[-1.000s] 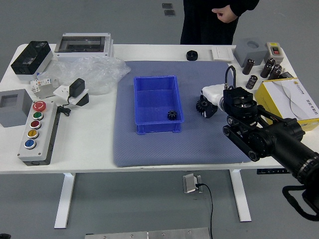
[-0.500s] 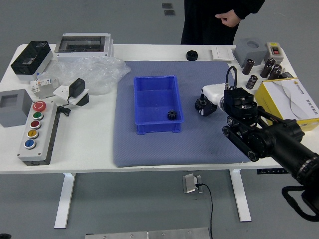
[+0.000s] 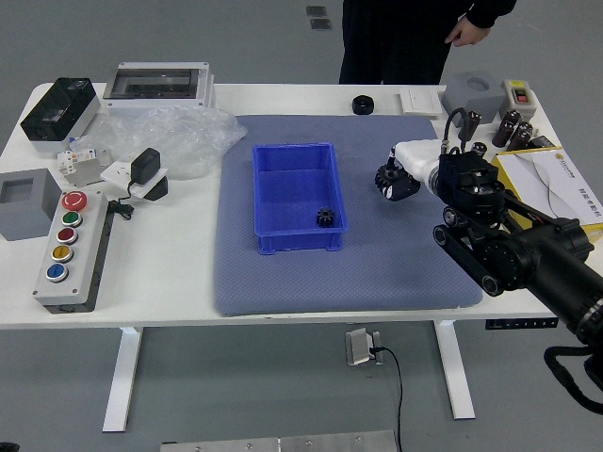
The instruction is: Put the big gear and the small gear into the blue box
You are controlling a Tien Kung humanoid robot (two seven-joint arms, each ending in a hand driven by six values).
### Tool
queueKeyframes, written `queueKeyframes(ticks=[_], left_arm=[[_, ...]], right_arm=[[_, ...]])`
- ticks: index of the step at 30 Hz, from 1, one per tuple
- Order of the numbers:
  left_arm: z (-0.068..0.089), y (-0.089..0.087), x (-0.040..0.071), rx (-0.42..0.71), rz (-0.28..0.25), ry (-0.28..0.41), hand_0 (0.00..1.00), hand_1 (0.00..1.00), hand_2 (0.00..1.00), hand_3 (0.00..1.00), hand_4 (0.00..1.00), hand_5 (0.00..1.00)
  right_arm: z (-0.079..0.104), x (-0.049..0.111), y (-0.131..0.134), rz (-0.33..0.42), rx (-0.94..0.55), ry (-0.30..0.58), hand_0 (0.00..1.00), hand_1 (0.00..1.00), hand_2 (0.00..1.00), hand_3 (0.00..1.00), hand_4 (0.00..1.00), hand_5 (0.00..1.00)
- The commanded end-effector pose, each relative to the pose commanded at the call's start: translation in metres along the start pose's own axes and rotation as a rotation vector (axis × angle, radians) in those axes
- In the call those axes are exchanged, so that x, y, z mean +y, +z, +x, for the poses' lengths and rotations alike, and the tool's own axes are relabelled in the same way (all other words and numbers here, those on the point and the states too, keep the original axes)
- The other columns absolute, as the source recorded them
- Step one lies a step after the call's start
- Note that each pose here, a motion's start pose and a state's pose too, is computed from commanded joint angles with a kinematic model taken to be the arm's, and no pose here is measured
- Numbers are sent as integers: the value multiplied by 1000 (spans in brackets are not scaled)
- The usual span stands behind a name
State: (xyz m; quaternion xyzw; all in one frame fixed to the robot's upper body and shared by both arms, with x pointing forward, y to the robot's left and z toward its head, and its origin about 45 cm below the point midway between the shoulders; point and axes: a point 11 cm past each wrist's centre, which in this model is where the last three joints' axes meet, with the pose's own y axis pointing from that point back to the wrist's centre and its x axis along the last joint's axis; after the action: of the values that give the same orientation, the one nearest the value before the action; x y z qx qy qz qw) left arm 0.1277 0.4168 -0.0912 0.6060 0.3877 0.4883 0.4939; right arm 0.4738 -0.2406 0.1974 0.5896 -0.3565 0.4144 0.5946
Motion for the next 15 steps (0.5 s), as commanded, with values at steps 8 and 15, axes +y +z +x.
queueKeyframes(ticks=[8, 15], left_arm=[[3, -2, 0, 6, 2, 4, 824, 785, 779, 751, 659, 380], [4, -4, 0, 6, 4, 6, 824, 785, 779, 751, 659, 380]], right_arm=[[38, 13, 2, 23, -8, 100, 555, 444, 445, 508, 480, 339], [63, 30, -28, 115, -22, 181, 555, 443, 443, 510, 484, 337]])
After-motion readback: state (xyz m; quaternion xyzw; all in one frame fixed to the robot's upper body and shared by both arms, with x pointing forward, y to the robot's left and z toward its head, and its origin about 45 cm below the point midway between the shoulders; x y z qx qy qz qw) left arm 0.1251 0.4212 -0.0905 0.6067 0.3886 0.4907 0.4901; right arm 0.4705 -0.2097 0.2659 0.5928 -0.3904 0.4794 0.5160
